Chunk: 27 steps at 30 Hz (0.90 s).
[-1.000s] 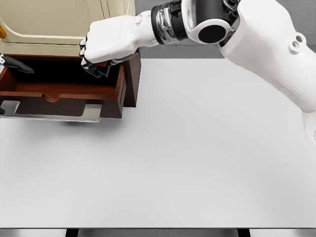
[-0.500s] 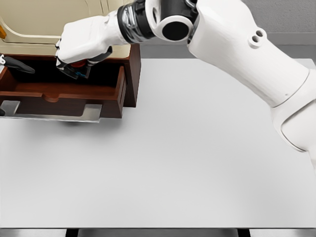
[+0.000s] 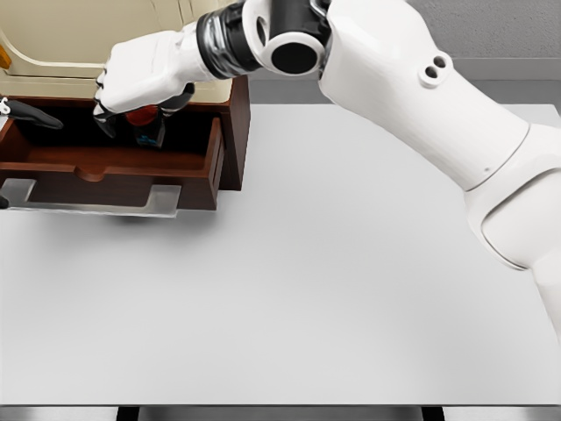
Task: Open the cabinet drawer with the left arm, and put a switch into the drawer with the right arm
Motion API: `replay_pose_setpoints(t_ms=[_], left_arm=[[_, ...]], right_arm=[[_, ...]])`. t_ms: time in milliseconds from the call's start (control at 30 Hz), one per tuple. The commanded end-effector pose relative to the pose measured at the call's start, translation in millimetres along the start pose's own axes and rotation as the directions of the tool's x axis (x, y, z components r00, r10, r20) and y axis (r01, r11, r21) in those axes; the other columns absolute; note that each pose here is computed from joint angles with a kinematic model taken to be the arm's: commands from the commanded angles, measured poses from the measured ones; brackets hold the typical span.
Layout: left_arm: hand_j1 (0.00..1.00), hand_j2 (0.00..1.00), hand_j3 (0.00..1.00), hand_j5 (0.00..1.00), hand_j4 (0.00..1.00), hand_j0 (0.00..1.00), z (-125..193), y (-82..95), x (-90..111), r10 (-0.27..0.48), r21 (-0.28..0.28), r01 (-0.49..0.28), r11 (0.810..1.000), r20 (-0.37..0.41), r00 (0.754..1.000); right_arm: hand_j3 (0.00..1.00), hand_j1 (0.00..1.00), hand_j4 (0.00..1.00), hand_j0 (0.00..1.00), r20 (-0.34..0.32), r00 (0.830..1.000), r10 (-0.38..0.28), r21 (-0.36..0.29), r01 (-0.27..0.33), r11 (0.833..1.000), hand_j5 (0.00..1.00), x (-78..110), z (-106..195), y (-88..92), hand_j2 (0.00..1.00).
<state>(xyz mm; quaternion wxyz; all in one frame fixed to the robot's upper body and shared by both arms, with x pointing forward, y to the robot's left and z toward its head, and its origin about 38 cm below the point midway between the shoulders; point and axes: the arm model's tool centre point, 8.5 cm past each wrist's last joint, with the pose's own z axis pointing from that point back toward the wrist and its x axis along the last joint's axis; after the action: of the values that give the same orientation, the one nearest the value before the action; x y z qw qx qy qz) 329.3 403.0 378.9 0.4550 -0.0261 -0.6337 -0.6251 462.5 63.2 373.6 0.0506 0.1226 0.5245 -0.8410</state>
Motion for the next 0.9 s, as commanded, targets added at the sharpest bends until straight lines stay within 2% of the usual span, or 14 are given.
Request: replay_pose_setpoints(t_ms=[0, 200, 267, 367, 400, 433, 467, 533, 567, 633, 667, 700, 733, 867], left_arm=[[0.89, 0.89, 0.89, 0.89, 0.89, 0.89, 0.4, 0.7, 0.3, 0.006, 0.004, -0.006, 1.0, 0.001, 1.0], [0.89, 0.89, 0.89, 0.89, 0.89, 0.89, 0.4, 0.7, 0.3, 0.006, 0.004, -0.006, 1.0, 0.001, 1.0], [0.89, 0.89, 0.89, 0.89, 0.89, 0.89, 0.4, 0.7, 0.5, 0.004, 0.004, -0.004, 1.0, 0.004, 1.0], [0.9, 0.9, 0.9, 0.9, 0.9, 0.9, -0.7, 1.1, 3.6, -0.012, 0.007, 0.012, 1.0, 0.033, 0.999], [0.9, 0.9, 0.9, 0.9, 0.9, 0.9, -3.1, 0.1, 3.8, -0.016, 0.007, 0.015, 1.0, 0.049, 0.999], [0.9, 0.9, 0.9, 0.9, 0.9, 0.9, -6.8, -1.2, 3.2, -0.01, 0.009, 0.01, 1.0, 0.062, 0.998], [0.9, 0.9, 0.9, 0.9, 0.9, 0.9, -8.4, -1.5, 3.1, -0.01, 0.009, 0.01, 1.0, 0.068, 0.998], [0.9, 0.9, 0.9, 0.9, 0.9, 0.9, -12.7, -1.5, 3.6, -0.009, 0.013, 0.008, 1.0, 0.086, 0.996], [0.9, 0.9, 0.9, 0.9, 0.9, 0.9, -17.3, -3.2, 2.7, -0.003, 0.013, 0.002, 1.0, 0.1, 0.995], [0.9, 0.9, 0.9, 0.9, 0.9, 0.9, -24.2, -5.0, 2.2, 0.004, 0.015, -0.006, 1.0, 0.123, 0.992], [0.9, 0.9, 0.9, 0.9, 0.9, 0.9, -29.7, -6.9, 1.0, 0.015, 0.015, -0.017, 1.0, 0.136, 0.991], [0.9, 0.9, 0.9, 0.9, 0.9, 0.9, -38.1, -10.1, 0.1, 0.023, 0.014, -0.026, 1.0, 0.162, 0.987], [0.9, 0.9, 0.9, 0.9, 0.9, 0.9, -45.7, -13.3, -0.7, 0.035, 0.013, -0.038, 0.999, 0.186, 0.982], [0.9, 0.9, 0.9, 0.9, 0.9, 0.9, -78.3, -25.8, -1.5, 0.063, -0.001, -0.065, 0.998, 0.266, 0.962]], right_arm=[[1.0, 1.0, 1.0, 1.0, -0.011, 1.0, 0.014, 0.01, -0.014, 1.0, 1.0, -0.6, -1.3, 0.0, 1.0], [1.0, 1.0, 1.0, 1.0, -0.017, 1.0, 0.022, 0.013, -0.022, 1.0, 1.0, -1.0, -0.9, -0.4, 1.0], [1.0, 1.0, 1.0, 1.0, -0.001, 0.999, 0.049, -0.004, -0.049, 0.999, 1.0, 6.0, 2.6, -7.4, 1.0], [1.0, 1.0, 1.0, 1.0, -0.045, 0.996, 0.072, -0.002, -0.072, 0.997, 1.0, 4.0, 58.6, 19.7, 1.0], [1.0, 1.0, 1.0, 1.0, -0.075, 0.993, 0.093, -0.025, -0.095, 0.995, 1.0, 7.5, 90.8, 24.2, 1.0], [1.0, 1.0, 1.0, 1.0, -0.15, 0.985, 0.08, -0.049, -0.088, 0.995, 1.0, 1.7, 134.6, 35.4, 1.0], [1.0, 1.0, 1.0, 1.0, -0.24, 0.971, 0.023, -0.088, -0.045, 0.995, 1.0, -10.3, 181.1, 48.6, 1.0], [1.0, 1.0, 1.0, 1.0, -0.352, 0.925, -0.14, -0.124, 0.102, 0.987, 1.0, -17.5, 255.3, 102.1, 1.0], [1.0, 1.0, 1.0, 1.0, -0.426, 0.873, -0.236, -0.161, 0.183, 0.97, 1.0, -13.7, 296.8, 139.1, 1.0], [1.0, 1.0, 1.0, 1.0, -0.5, 0.783, -0.369, -0.246, 0.28, 0.928, 1.0, 1.3, 335.6, 192.2, 1.0], [1.0, 1.0, 1.0, 1.0, -0.506, 0.76, -0.407, -0.235, 0.333, 0.913, 1.0, 6.3, 336.3, 214.5, 1.0], [1.0, 1.0, 1.0, 1.0, -0.494, 0.756, -0.43, -0.189, 0.389, 0.902, 1.0, 13.5, 327.6, 235.8, 1.0], [1.0, 1.0, 1.0, 1.0, -0.493, 0.751, -0.439, -0.18, 0.406, 0.896, 1.0, 14.0, 325.8, 242.0, 1.0], [1.0, 1.0, 1.0, 1.0, -0.496, 0.747, -0.443, -0.18, 0.41, 0.894, 1.0, 13.5, 326.7, 243.7, 1.0]])
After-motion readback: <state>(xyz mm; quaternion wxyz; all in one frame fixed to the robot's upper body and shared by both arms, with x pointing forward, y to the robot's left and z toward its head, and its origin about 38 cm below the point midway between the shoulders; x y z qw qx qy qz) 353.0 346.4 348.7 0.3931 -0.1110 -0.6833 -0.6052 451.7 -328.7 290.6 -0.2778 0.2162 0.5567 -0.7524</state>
